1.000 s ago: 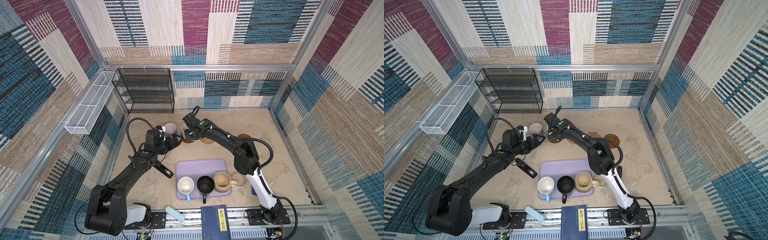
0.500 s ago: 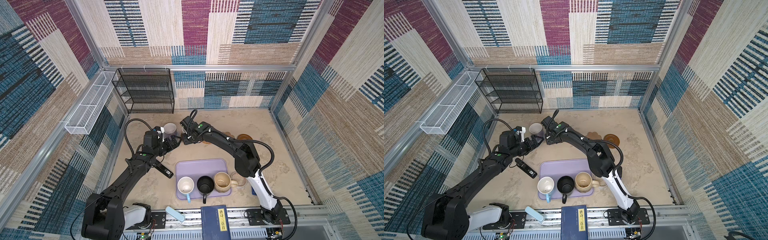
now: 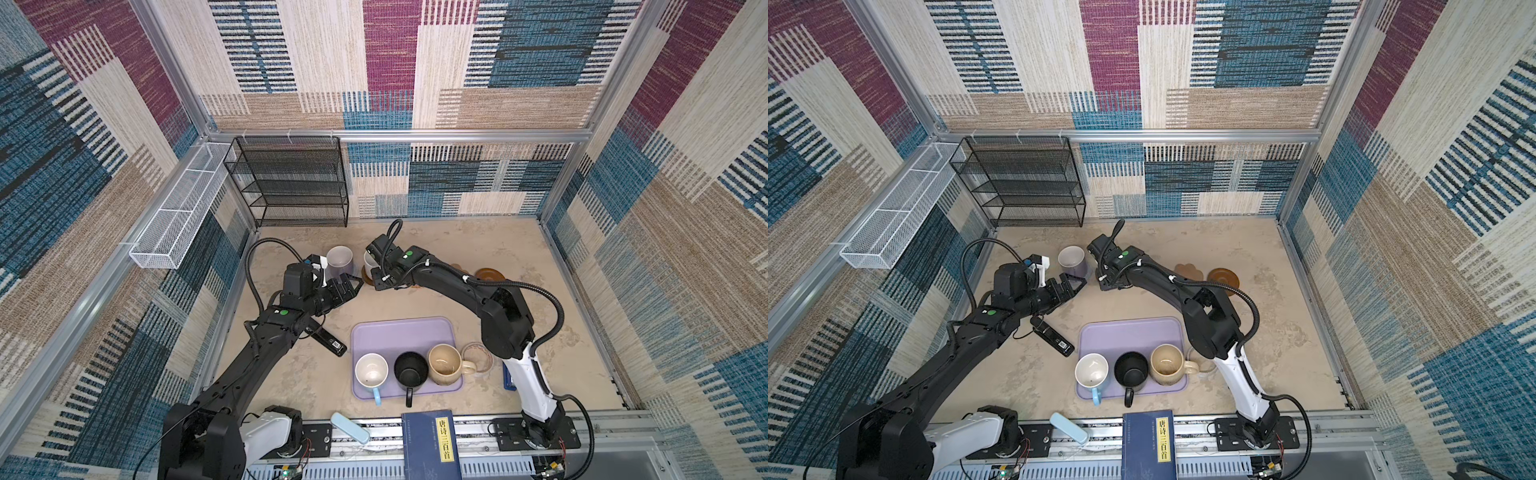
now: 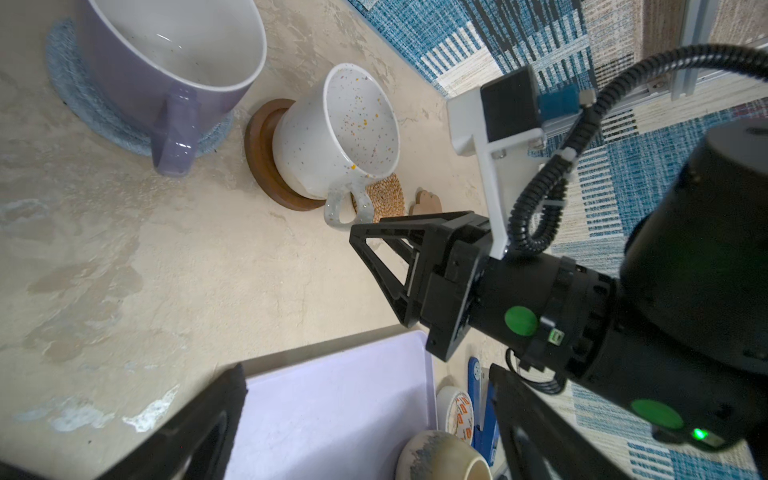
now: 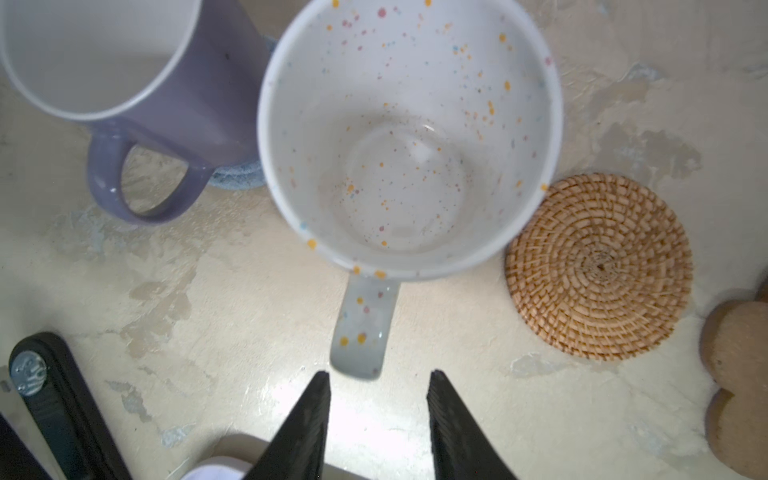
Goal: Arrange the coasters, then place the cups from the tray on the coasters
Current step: 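Lower the speckled white mug onto the brown wooden coaster and open the right gripper, then raise the right gripper away while the left gripper descends to the light blue mug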
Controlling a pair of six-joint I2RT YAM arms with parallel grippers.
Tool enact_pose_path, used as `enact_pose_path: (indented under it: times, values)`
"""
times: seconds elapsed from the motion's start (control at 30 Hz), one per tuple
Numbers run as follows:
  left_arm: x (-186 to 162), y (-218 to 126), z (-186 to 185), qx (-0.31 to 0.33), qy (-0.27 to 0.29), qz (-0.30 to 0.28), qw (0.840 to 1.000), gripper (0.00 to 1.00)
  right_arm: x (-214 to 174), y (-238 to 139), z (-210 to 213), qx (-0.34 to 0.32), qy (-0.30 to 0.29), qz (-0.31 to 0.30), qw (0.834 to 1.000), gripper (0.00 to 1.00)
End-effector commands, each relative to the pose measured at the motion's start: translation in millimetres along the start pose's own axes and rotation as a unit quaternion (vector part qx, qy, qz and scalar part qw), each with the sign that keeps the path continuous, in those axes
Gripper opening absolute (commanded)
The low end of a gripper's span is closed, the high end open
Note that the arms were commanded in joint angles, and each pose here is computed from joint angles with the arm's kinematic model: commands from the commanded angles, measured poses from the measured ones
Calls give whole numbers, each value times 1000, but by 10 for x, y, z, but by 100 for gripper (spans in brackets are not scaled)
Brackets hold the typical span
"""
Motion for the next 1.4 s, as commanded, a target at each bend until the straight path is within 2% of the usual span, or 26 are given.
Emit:
enact_pose_path:
  times: [0.0,0.2,0.23,0.33,0.4,0.53,0.67,0.8,0.97,1.1,1.37]
  values:
    - [-58,-59,-68,-20,10,33,999,96,134,-288,147,59,-15,-66,996,46]
    - [-217,-410,-136,37,41,50,997,96,-39,-707,-17,58,21,-99,993,68]
    - [-258,-458,-139,45,43,55,997,96,-82,-757,-41,59,27,-103,993,89]
    - [-383,-605,-193,51,52,70,995,96,-257,-912,-108,84,37,-130,987,91]
    - [-477,-680,-208,62,57,86,993,96,-400,-1011,-136,113,28,-153,981,97]
    - [-729,-744,-271,97,85,137,982,97,-661,-1205,-240,156,10,-196,968,100]
    - [-1034,-733,-289,138,107,175,969,99,-871,-1282,-342,214,9,-206,955,99]
    - [-1273,-748,-188,187,117,182,958,99,-1058,-1324,-422,210,5,-208,955,100]
    - [-1550,-696,-121,230,130,192,945,100,-1268,-1472,-587,217,4,-236,947,100]
    - [-1717,-662,-199,237,151,198,939,100,-1331,-1503,-667,207,5,-243,948,100]
    - [-2011,-447,-181,297,193,205,912,99,-1391,-1551,-727,200,9,-256,946,100]
Point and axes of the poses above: each gripper's point midway between its finger pads, its own y axis out along the fingers, its own z axis along the line the jaws close on, x = y × z, the point moved 9 cm from there along -y, back along the fingers, and after that the axes turned 6 degrees about -y, right-handed, at the moved point
